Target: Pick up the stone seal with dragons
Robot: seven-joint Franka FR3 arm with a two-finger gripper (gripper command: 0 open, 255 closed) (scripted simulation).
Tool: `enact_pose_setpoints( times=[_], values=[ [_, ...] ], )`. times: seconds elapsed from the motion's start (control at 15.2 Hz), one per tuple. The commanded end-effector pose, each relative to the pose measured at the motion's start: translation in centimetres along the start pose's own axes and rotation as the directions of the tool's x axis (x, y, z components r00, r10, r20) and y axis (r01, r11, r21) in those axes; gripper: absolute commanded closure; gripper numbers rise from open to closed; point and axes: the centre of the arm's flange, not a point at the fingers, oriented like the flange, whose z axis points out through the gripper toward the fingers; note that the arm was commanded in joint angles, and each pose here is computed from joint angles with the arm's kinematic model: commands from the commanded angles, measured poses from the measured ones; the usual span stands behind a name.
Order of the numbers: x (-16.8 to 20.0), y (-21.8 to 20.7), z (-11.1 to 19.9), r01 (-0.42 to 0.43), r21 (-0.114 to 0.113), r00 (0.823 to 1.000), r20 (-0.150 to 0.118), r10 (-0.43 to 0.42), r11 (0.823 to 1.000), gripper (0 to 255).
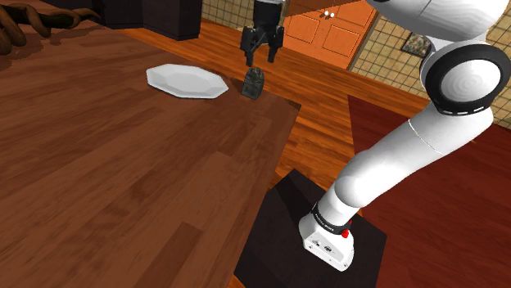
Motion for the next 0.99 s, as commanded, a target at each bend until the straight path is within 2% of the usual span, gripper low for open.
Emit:
enact_pose_setpoints(
  times=[0.0, 0.4, 0.53, 0.59, 0.92],
  values=[
    [0.6, -0.5, 0.2, -0.006, -0.004, 1.000, 0.003, 0.006, 1.000, 0],
    [0.8, -0.9, 3.7, -0.006, -0.004, 1.000, 0.003, 0.006, 1.000, 0],
    [0.8, -0.9, 3.7, -0.006, -0.004, 1.000, 0.003, 0.006, 1.000, 0],
    [0.9, -0.9, 3.7, -0.006, -0.004, 1.000, 0.003, 0.006, 1.000, 255],
    [0.9, -0.9, 3.7, -0.006, -0.004, 1.000, 0.003, 0.006, 1.000, 255]
  ],
)
